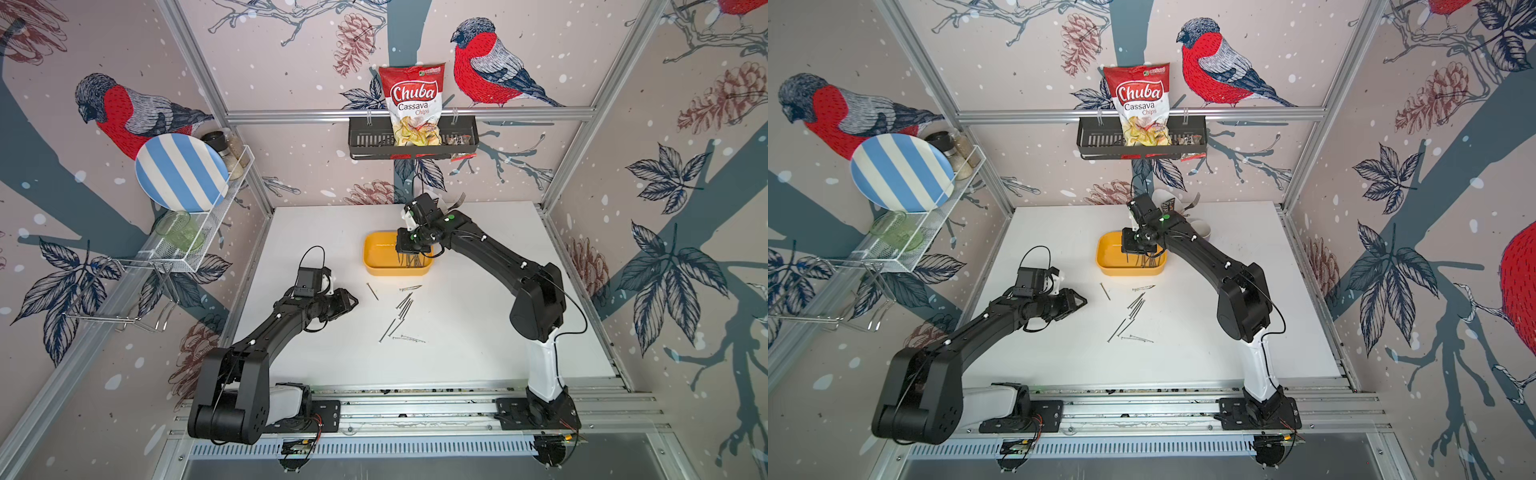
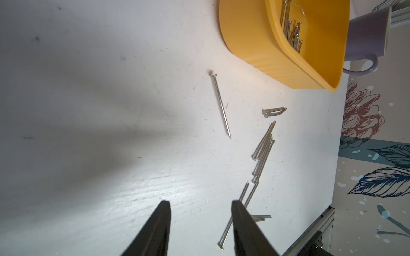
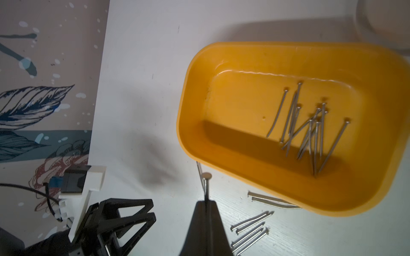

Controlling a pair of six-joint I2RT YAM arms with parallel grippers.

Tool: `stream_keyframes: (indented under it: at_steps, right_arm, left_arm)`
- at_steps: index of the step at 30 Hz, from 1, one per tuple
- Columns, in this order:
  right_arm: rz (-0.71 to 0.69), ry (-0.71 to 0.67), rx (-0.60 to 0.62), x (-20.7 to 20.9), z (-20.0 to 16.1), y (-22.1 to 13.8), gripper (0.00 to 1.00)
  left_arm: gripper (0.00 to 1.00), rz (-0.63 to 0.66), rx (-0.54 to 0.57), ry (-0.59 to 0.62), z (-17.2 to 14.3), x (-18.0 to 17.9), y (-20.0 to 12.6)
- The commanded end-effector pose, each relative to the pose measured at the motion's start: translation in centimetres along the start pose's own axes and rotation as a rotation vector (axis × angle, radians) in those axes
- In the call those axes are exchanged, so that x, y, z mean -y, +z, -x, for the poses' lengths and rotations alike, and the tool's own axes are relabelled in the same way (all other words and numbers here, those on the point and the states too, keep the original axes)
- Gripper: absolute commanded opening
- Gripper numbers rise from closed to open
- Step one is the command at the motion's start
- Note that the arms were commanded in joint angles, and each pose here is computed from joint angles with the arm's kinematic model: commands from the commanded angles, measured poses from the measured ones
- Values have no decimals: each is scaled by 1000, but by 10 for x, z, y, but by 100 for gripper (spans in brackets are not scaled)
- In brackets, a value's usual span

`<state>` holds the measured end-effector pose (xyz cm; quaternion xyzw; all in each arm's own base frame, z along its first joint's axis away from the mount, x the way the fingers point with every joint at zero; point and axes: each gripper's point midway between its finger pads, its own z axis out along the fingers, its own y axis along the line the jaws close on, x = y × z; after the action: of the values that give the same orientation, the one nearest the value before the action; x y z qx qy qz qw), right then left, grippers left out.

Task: Put the nails on the desktop into the storage box
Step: Place the nail in the storage box.

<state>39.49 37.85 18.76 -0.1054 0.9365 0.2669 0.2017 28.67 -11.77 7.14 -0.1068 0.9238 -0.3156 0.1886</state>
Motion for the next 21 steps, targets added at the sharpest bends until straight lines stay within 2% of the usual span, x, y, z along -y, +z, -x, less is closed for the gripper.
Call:
stream_keyframes:
  at_steps: [1,7,14,21]
  right_arm:
    - [-63,49,21,20,15,4,0]
    - [-140,67,1,48,24,30,0]
    - [-214,92,-63,80,10,69,0]
    - [-262,125,-97,106,1,92,0]
  left_arm:
    - [47,-36,23,36,12,10,0]
    - [47,-40,10,46,19,13,4]
    - [47,-18,-17,57,21,9,9]
    - [47,-4,-46,70,22,6,14]
